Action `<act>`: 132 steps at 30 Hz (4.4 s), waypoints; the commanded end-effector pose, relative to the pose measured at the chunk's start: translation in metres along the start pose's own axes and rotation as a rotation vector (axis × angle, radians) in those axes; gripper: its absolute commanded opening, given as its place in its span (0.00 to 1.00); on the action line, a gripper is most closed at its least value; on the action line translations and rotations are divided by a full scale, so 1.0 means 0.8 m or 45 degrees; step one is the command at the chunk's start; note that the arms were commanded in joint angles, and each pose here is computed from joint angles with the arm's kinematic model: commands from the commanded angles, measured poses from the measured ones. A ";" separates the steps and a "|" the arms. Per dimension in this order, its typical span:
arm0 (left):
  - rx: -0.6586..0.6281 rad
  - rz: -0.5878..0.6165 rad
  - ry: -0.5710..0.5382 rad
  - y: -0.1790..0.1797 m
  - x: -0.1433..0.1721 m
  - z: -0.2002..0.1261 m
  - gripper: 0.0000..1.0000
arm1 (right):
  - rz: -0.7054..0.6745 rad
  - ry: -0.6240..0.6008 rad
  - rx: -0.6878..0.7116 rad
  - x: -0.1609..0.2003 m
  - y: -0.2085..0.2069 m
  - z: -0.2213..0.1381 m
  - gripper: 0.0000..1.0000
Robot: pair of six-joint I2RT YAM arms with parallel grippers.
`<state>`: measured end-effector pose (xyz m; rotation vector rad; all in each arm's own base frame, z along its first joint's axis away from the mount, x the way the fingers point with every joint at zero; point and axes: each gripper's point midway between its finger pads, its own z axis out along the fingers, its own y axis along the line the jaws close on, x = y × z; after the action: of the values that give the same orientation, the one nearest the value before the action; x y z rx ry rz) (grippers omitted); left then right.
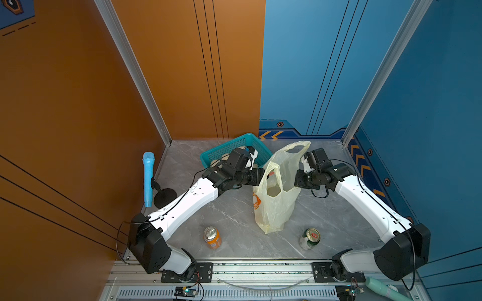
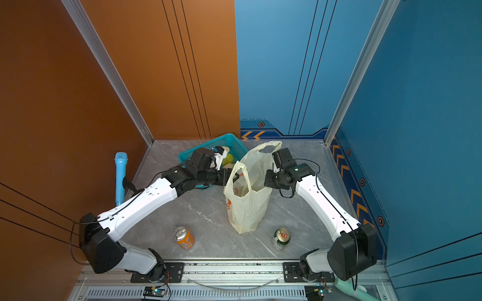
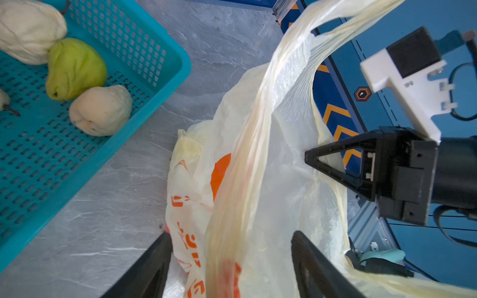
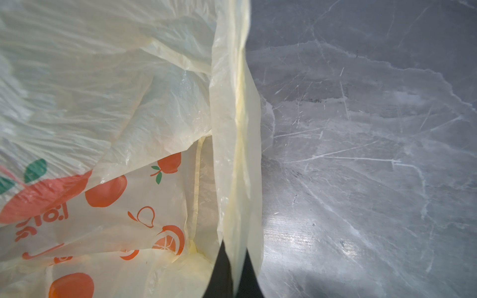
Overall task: Place the pears into plastic bags & tie knots
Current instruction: Pick up the plastic bag at the center of the board, then pick up the pear from the basket, then place the pear in the plastic bag, then pick up the pear from the basket.
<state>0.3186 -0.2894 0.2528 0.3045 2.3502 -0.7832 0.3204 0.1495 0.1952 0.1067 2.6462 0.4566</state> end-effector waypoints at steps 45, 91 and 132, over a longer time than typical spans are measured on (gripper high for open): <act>-1.011 -0.406 0.164 0.391 -0.079 0.180 0.76 | -0.045 -0.037 0.056 -0.021 -0.018 -0.003 0.00; 0.270 0.494 0.256 -0.072 0.017 0.035 0.57 | -0.098 -0.058 -0.032 -0.030 0.000 -0.011 0.00; -1.180 -0.070 0.197 0.350 -0.083 0.027 0.89 | -0.039 -0.053 -0.014 -0.035 -0.017 -0.004 0.00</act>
<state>0.4903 -0.0892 0.1609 -0.1116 2.5609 0.2572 0.3415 0.1290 0.2013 0.0697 2.6155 0.4355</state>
